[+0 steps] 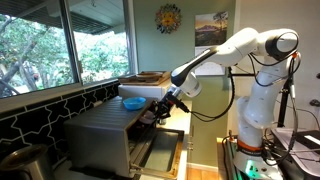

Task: Remove the purple plate from the oven and stack it on top of the blue plate, flip the stacked plates upside down on top of the oven

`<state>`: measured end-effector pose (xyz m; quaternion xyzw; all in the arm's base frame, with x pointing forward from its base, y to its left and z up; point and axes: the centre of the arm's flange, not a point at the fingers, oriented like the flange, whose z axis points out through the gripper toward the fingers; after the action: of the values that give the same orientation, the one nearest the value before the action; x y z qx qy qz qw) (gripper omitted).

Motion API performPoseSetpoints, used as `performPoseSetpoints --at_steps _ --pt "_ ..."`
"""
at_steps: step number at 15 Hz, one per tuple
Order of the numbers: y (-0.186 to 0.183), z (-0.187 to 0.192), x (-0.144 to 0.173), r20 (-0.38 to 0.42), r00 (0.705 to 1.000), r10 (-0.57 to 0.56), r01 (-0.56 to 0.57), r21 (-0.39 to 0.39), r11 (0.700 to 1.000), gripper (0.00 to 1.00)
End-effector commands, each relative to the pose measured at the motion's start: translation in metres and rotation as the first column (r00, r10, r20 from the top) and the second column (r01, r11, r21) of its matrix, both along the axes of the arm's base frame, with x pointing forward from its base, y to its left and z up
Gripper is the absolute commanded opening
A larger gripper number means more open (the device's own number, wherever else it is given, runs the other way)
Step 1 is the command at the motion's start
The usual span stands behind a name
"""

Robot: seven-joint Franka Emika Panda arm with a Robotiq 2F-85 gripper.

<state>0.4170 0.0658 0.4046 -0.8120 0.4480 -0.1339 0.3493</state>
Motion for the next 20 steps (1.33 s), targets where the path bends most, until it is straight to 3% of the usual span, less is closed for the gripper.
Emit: performPoseSetpoints --at_steps 1,6,13,17,20 --pt "-0.01 0.027 -0.01 -0.06 0.995 0.084 -0.087 -0.062 0.994 0.01" --pt "-0.02 0.051 -0.02 -0.166 0.957 0.239 -0.267 -0.177 0.947 0.01" --pt "-0.027 0.114 -0.042 -0.278 0.855 0.438 -0.501 -0.224 0.836 0.01" --pt "-0.023 0.158 -0.043 -0.269 0.83 0.489 -0.55 -0.255 0.795 0.01" --pt "-0.007 0.186 -0.028 -0.195 0.836 0.513 -0.549 -0.259 0.795 0.01"
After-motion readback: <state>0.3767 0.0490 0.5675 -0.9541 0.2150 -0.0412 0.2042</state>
